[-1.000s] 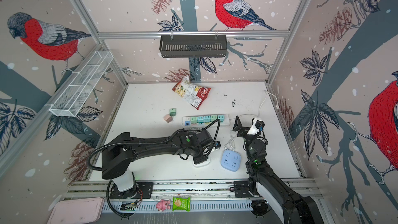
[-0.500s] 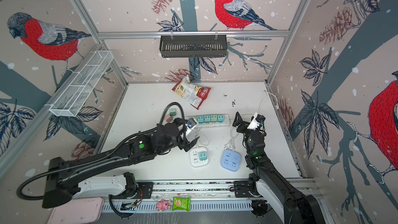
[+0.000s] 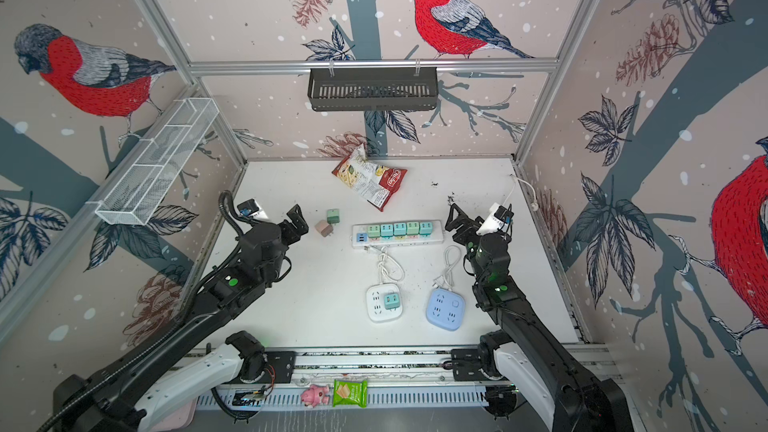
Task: Insert the plug
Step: 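Open the left gripper and lift it off while the right gripper rises, then reach the right gripper to the loose green adapter and close on it, then lift the green adapter with the right gripper while the left gripper approaches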
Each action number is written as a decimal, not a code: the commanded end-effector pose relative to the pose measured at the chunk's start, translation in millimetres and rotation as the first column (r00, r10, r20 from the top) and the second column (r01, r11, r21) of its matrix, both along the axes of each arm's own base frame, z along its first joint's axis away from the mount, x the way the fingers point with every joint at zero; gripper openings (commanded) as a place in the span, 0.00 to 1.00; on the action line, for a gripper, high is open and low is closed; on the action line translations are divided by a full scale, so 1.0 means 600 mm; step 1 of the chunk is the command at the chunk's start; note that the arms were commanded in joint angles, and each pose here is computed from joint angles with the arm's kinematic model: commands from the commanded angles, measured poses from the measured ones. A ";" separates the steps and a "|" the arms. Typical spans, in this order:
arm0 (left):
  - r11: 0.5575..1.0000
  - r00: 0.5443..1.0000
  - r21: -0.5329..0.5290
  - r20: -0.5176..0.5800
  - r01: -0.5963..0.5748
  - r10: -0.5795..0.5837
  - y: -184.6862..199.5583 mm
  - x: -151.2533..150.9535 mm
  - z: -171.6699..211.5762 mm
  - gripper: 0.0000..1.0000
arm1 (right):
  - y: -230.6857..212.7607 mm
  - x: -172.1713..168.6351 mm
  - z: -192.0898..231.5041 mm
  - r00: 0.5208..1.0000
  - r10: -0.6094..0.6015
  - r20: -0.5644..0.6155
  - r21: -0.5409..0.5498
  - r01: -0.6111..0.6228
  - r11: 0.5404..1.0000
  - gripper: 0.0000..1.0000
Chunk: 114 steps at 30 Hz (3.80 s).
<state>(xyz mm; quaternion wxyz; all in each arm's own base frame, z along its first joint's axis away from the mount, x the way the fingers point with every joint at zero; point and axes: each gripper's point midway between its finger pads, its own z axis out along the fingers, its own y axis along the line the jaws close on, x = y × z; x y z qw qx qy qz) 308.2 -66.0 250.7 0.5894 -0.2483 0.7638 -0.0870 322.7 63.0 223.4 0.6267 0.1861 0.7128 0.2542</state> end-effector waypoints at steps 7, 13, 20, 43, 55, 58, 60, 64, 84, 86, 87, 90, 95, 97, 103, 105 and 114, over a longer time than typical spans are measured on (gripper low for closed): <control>0.962 0.960 -0.040 0.059 -0.271 0.273 0.078 -0.026 -0.018 0.97 | 0.025 0.013 -0.015 0.997 0.079 -0.021 -0.080 -0.080 0.994 0.99; 0.985 0.985 -0.003 0.003 -0.171 0.171 0.057 0.013 -0.051 0.96 | 0.106 0.036 -0.024 0.947 0.306 -0.100 -0.126 -0.317 0.940 1.00; 0.994 0.977 -0.058 -0.198 -0.094 0.081 0.046 0.069 -0.135 0.96 | 0.234 0.030 -0.030 0.935 0.285 -0.210 -0.340 -0.344 0.875 0.99; 0.882 0.908 -0.240 -0.220 -0.405 0.357 0.180 -0.003 -0.175 0.96 | 0.655 0.149 -0.157 0.853 0.149 -0.500 -0.588 -0.460 0.665 0.85; 0.852 0.905 -0.307 -0.121 -0.424 0.407 0.196 -0.035 -0.157 0.96 | 0.688 0.197 -0.217 0.811 0.238 -0.534 -0.510 -0.534 0.674 0.88; 0.853 0.908 -0.311 -0.110 -0.418 0.405 0.195 -0.035 -0.153 0.96 | 0.694 0.203 -0.238 0.793 0.262 -0.551 -0.492 -0.562 0.665 0.88; 0.855 0.910 -0.313 -0.106 -0.414 0.401 0.195 -0.034 -0.151 0.96 | 0.702 0.203 -0.253 0.781 0.276 -0.560 -0.483 -0.579 0.656 0.88; 0.857 0.912 -0.312 -0.107 -0.410 0.397 0.193 -0.032 -0.153 0.96 | 0.714 0.205 -0.273 0.765 0.296 -0.573 -0.469 -0.602 0.646 0.88; 0.869 0.919 -0.301 -0.109 -0.394 0.379 0.189 -0.022 -0.155 0.96 | 0.715 0.208 -0.331 0.746 0.286 -0.601 -0.466 -0.618 0.633 0.61; 0.870 0.920 -0.299 -0.110 -0.391 0.376 0.188 -0.021 -0.155 0.96 | 0.711 0.207 -0.337 0.748 0.271 -0.606 -0.473 -0.612 0.634 0.60; 0.870 0.920 -0.298 -0.112 -0.392 0.376 0.188 -0.021 -0.156 0.96 | 0.709 0.207 -0.339 0.749 0.265 -0.607 -0.476 -0.609 0.634 0.60; 0.871 0.920 -0.295 -0.115 -0.392 0.375 0.187 -0.019 -0.157 0.96 | 0.705 0.206 -0.344 0.751 0.252 -0.611 -0.482 -0.605 0.633 0.59; 0.874 0.922 -0.294 -0.118 -0.387 0.369 0.185 -0.017 -0.159 0.96 | 0.704 0.203 -0.348 0.755 0.240 -0.610 -0.495 -0.600 0.629 0.52; 0.874 0.923 -0.295 -0.117 -0.386 0.368 0.185 -0.017 -0.158 0.96 | 0.704 0.203 -0.347 0.757 0.237 -0.608 -0.498 -0.597 0.629 0.49; 0.877 0.925 -0.292 -0.114 -0.380 0.363 0.185 -0.016 -0.158 0.96 | 0.709 0.196 -0.344 0.755 0.241 -0.610 -0.494 -0.600 0.630 0.41; 0.883 0.931 -0.293 -0.110 -0.366 0.349 0.181 -0.014 -0.158 0.96 | 0.711 0.192 -0.336 0.753 0.249 -0.609 -0.489 -0.604 0.629 0.37; 0.956 0.994 -0.273 -0.008 -0.103 0.105 0.121 0.018 -0.133 0.96 | 0.695 0.178 -0.189 0.791 0.271 -0.549 -0.519 -0.576 0.632 0.23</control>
